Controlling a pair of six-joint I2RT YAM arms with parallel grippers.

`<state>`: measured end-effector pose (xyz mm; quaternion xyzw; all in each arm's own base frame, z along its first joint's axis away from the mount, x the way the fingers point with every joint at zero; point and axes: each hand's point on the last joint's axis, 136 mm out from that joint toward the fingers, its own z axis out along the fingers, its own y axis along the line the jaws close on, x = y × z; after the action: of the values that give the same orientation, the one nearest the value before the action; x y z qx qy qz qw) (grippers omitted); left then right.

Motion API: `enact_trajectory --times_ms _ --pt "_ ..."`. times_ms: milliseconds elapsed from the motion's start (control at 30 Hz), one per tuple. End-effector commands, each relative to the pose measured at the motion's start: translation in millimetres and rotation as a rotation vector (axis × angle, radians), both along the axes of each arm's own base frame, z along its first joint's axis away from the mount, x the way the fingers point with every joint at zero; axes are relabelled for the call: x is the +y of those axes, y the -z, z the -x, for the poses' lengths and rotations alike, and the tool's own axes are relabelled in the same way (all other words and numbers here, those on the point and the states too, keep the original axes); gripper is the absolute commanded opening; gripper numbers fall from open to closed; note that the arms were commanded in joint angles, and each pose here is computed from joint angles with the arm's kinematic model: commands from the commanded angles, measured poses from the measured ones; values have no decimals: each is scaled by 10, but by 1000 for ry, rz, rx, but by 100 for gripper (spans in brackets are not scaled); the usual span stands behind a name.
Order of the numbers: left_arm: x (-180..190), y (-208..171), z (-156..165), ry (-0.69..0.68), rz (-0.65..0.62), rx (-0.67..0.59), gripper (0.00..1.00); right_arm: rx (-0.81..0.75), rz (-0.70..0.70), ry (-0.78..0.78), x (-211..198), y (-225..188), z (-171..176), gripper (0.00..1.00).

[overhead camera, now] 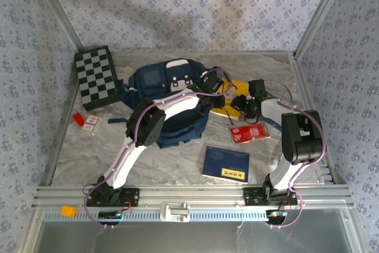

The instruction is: Pack the student bag

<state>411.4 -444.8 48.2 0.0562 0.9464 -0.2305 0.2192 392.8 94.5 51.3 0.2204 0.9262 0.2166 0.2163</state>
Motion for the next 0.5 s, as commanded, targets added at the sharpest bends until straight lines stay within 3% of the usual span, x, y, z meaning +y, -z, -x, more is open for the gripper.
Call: enact_trajectory --times_ms 0,300,467 --pt "238 367 27 -28 -99 79 38 -70 -77 -22 89 -221 -91 50" --pt "254 431 44 -29 -110 86 38 -146 -143 -37 136 -496 -43 41" --pt "244 450 53 -30 -109 87 38 -108 -160 -28 99 -382 -11 36"
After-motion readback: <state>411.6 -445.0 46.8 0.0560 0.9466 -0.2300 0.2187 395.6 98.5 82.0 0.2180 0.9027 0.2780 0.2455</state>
